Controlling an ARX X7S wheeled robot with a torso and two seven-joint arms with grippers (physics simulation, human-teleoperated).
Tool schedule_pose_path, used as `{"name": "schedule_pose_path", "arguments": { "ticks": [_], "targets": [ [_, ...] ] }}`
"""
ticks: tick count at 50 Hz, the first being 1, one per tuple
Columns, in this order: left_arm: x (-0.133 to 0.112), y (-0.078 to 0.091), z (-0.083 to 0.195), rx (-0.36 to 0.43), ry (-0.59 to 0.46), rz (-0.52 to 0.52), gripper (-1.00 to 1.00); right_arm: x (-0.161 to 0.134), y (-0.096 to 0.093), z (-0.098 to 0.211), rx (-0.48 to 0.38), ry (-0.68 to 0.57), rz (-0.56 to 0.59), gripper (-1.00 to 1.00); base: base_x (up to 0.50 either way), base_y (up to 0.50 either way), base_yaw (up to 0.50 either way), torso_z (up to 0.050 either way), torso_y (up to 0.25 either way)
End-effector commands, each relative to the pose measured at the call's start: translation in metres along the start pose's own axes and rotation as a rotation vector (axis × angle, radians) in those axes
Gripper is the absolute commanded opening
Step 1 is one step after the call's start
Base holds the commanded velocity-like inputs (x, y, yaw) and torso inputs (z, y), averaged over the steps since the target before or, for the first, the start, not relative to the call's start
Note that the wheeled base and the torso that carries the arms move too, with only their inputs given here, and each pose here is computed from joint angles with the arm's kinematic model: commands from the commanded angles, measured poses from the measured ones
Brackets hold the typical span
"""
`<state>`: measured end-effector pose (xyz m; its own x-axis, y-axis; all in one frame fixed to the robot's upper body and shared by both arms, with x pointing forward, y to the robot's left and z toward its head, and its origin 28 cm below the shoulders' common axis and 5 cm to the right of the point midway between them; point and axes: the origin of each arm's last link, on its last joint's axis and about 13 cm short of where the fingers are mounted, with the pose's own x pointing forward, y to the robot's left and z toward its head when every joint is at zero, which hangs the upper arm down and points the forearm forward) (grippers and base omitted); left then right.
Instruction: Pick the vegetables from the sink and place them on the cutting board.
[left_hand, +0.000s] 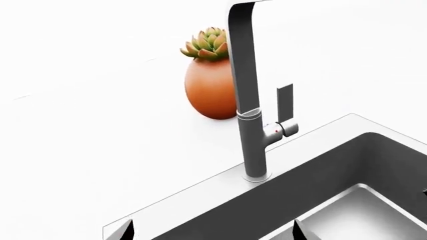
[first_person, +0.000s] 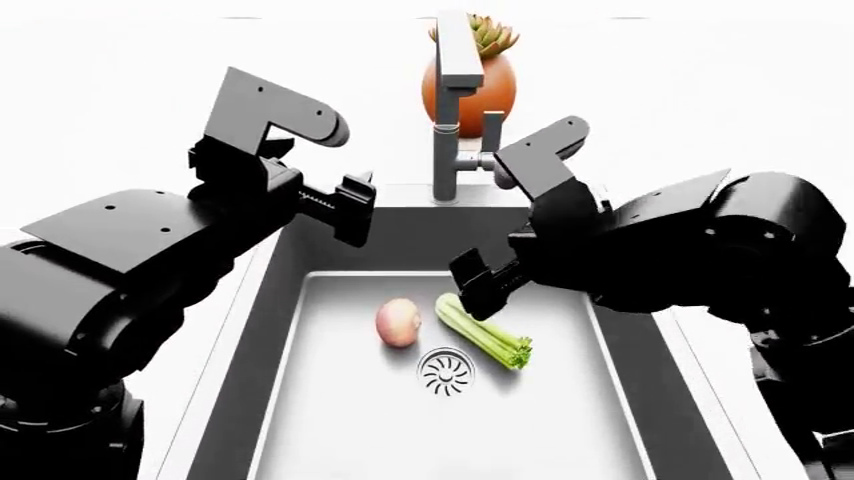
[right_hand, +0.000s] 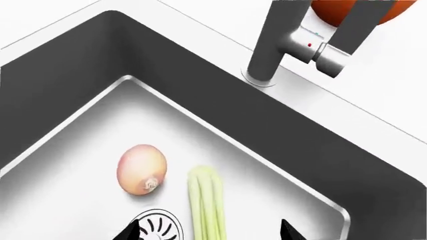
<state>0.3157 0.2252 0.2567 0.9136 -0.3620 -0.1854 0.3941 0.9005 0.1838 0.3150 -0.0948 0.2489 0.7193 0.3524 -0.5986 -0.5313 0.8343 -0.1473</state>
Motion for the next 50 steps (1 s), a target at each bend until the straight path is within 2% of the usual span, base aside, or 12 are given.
{"name": "schedule_pose_path", "arguments": {
  "ticks": [1, 10, 19, 50],
  "targets": [
    [0.003, 0.000, -0.001, -0.001, 0.000, -0.004, 1.00, 0.041, -0.013, -0.012, 0.051, 0.050, 0.001, 1.00, 0.00, 0.00, 0.00, 0.000, 0.000],
    [0.008, 0.003, -0.004, 0.000, 0.008, 0.002, 1.00, 0.073, -0.019, -0.024, 0.060, 0.118, 0.011, 1.00, 0.00, 0.00, 0.00, 0.000, 0.000],
    [0.011, 0.003, -0.007, -0.002, 0.016, 0.006, 1.00, 0.091, -0.020, -0.040, 0.068, 0.168, 0.024, 1.00, 0.00, 0.00, 0.00, 0.000, 0.000],
    [0.013, 0.003, -0.014, -0.009, 0.025, 0.010, 1.00, 0.121, -0.008, -0.078, 0.055, 0.310, 0.079, 1.00, 0.00, 0.00, 0.00, 0.000, 0.000]
  ]
}}
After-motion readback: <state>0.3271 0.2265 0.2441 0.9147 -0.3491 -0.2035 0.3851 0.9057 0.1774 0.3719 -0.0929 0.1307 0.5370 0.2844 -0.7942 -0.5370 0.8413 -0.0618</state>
